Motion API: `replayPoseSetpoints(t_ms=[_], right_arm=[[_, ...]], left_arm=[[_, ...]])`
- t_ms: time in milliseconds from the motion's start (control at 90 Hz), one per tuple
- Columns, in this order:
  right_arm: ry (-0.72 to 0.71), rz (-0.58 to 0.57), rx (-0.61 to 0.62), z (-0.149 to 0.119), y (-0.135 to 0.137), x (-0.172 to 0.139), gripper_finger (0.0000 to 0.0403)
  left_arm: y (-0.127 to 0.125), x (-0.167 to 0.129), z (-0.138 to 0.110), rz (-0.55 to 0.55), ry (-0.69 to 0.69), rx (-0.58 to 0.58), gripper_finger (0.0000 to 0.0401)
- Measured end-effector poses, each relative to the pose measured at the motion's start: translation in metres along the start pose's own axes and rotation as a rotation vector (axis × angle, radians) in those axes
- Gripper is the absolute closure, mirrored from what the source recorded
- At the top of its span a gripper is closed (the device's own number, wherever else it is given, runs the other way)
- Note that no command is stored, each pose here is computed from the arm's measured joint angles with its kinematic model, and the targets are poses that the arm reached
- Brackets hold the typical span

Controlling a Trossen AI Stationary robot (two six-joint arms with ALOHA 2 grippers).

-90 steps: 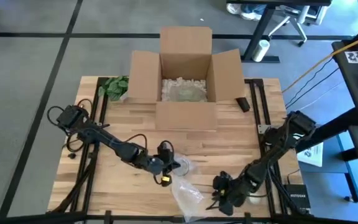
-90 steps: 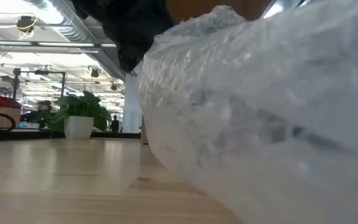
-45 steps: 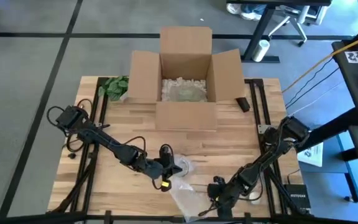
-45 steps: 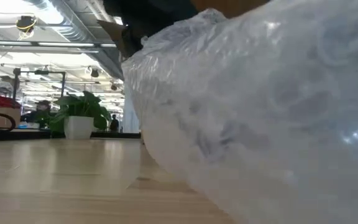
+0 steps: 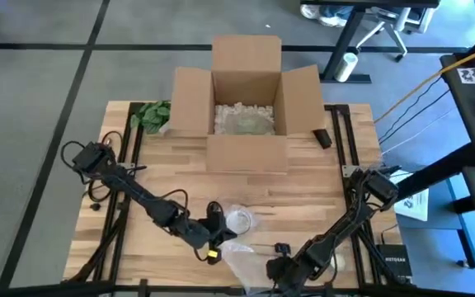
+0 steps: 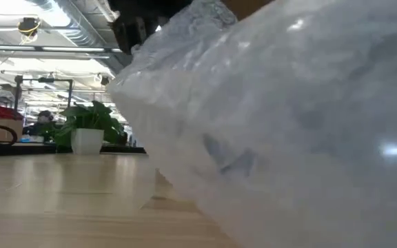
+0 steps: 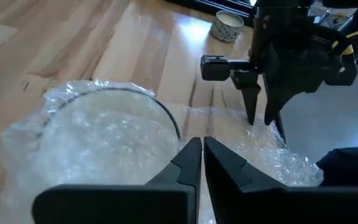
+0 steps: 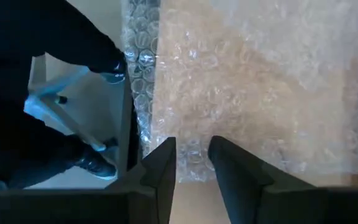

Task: Wrap mug
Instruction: Wrap the white and blue mug with the bubble wrap

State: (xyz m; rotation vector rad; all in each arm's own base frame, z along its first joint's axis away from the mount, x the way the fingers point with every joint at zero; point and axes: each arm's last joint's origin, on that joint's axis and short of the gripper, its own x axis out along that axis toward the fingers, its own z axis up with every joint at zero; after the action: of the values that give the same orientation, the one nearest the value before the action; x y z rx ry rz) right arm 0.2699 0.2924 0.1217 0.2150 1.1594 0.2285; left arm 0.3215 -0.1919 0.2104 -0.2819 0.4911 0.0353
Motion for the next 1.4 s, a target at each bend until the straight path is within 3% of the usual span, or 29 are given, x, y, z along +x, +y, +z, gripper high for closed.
replayPoseSetpoints(t_ms=[178,378,644,1011,1400], right_arm=[[0.013,-0.016,-0.037,0.001,-0.004,0.001,0.0394],[0.026,-0.035,-0.038,0.009,-0.014,-0.006,0.0401],[0.018,-0.147,-0.087,0.035,-0.019,-0.050,0.0403],[-0.157,-0.211,-0.232,0.092,-0.020,-0.096,0.0403],[-0.238,-0.329,-0.226,0.137,-0.067,-0.109,0.0403]], left_arm=[[-0.001,-0.001,0.000,-0.002,-0.001,-0.004,0.0401],[-0.001,-0.001,0.000,-0.001,-0.003,-0.001,0.0401],[-0.004,-0.004,0.001,-0.013,-0.011,0.025,0.0401],[-0.019,-0.060,0.029,0.005,-0.161,0.097,0.0401],[-0.016,-0.080,-0.003,0.170,0.000,0.011,0.0401]])
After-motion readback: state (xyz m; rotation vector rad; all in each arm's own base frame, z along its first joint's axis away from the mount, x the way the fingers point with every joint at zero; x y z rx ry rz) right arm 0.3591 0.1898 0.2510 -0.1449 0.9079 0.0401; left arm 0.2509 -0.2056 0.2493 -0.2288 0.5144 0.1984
